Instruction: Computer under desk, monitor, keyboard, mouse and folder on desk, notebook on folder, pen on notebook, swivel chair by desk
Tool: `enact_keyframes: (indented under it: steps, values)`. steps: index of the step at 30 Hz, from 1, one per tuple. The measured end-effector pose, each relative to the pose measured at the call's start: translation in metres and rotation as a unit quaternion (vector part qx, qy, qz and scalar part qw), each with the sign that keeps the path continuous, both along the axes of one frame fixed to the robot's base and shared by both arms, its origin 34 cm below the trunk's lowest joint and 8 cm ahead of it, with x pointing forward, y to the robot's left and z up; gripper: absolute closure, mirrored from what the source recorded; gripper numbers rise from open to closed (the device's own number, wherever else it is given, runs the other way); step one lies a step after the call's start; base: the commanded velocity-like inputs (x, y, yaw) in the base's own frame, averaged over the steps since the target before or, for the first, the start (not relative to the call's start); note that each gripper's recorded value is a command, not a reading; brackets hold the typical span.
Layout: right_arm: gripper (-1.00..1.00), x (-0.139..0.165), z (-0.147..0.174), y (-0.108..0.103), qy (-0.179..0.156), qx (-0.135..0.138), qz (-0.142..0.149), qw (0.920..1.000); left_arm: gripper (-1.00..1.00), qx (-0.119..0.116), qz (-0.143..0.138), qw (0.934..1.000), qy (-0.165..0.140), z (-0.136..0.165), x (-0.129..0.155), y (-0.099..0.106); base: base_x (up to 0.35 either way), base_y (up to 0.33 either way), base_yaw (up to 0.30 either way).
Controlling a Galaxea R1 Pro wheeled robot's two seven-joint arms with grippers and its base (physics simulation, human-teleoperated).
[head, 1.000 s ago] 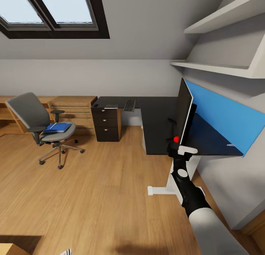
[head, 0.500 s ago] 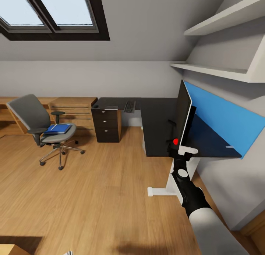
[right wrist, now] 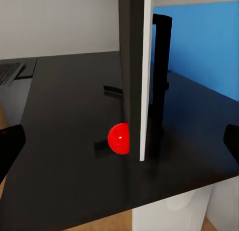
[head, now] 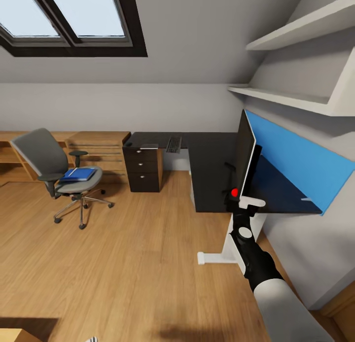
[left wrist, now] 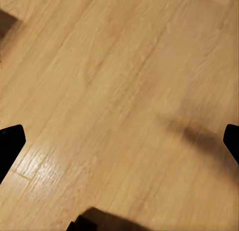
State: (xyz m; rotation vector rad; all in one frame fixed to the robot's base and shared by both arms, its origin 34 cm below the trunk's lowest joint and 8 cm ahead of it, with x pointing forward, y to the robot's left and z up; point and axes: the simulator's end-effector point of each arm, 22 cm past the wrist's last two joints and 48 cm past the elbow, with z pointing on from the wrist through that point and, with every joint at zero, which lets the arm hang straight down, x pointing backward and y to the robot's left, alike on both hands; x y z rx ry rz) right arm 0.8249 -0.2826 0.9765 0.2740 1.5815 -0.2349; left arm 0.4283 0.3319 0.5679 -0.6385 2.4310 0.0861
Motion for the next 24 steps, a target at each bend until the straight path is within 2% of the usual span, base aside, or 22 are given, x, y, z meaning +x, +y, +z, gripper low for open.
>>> enact_keyframes:
  steps: [24]
  values:
    - [-1.0,-0.003,0.031,0.0,0.0,0.0,-0.001,1.0,-1.0,0.001,-0.001,1.0,0.0,0.032,-0.003,0.0,0.0,0.0,0.0]
